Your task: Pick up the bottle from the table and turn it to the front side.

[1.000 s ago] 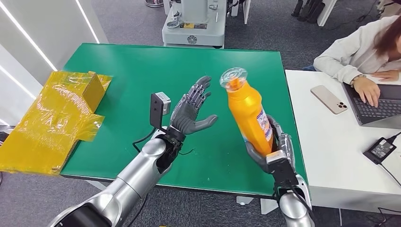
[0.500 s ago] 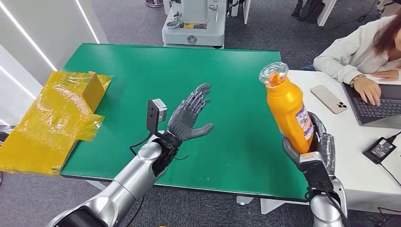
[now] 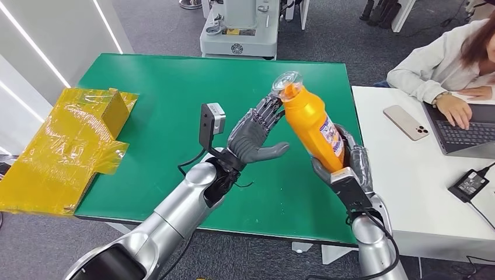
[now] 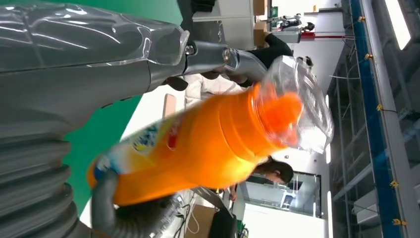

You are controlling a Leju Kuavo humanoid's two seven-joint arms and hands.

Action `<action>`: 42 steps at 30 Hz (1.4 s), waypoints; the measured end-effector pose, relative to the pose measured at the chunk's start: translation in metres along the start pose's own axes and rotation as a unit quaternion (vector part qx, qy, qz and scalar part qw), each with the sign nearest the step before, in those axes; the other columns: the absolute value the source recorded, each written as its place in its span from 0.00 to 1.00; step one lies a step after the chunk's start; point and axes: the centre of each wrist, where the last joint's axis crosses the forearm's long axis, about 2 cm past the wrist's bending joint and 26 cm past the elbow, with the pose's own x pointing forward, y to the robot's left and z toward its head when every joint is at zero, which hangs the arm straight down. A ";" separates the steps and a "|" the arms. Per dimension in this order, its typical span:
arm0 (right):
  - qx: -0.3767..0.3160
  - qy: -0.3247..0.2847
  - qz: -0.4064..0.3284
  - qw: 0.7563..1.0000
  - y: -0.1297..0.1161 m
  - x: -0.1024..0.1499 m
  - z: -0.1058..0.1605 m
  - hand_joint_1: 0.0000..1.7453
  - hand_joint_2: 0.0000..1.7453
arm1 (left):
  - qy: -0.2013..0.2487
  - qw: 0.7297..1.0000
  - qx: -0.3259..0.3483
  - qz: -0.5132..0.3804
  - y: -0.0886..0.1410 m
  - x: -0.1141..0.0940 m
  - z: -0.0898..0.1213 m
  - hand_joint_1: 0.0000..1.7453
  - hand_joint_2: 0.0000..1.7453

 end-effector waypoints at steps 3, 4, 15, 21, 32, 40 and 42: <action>0.017 -0.002 -0.003 1.000 0.008 0.001 -0.008 1.00 1.00 | -0.002 1.000 0.015 -0.013 -0.001 0.003 -0.004 0.00 1.00; 0.024 -0.002 -0.002 1.000 0.011 0.001 -0.010 1.00 1.00 | -0.001 1.000 0.021 -0.020 -0.001 0.003 -0.005 0.00 1.00; 0.066 0.002 0.017 0.998 0.026 0.001 -0.020 1.00 1.00 | 0.032 0.996 0.060 -0.051 0.009 -0.012 0.002 0.00 1.00; 0.076 0.009 0.030 0.997 0.030 0.001 -0.024 1.00 1.00 | 0.058 0.995 0.064 -0.042 0.014 -0.017 0.007 0.00 1.00; 0.081 0.015 0.033 0.996 0.036 -0.004 -0.019 1.00 1.00 | 0.050 0.996 0.080 -0.001 0.017 -0.020 0.011 1.00 1.00; 0.084 0.011 0.032 0.996 0.041 -0.001 -0.022 0.97 1.00 | 0.023 0.994 0.106 0.034 0.018 -0.016 0.010 1.00 1.00; 0.085 0.011 0.032 0.996 0.041 -0.001 -0.022 0.65 1.00 | 0.019 0.993 0.107 0.038 0.017 -0.015 0.010 1.00 1.00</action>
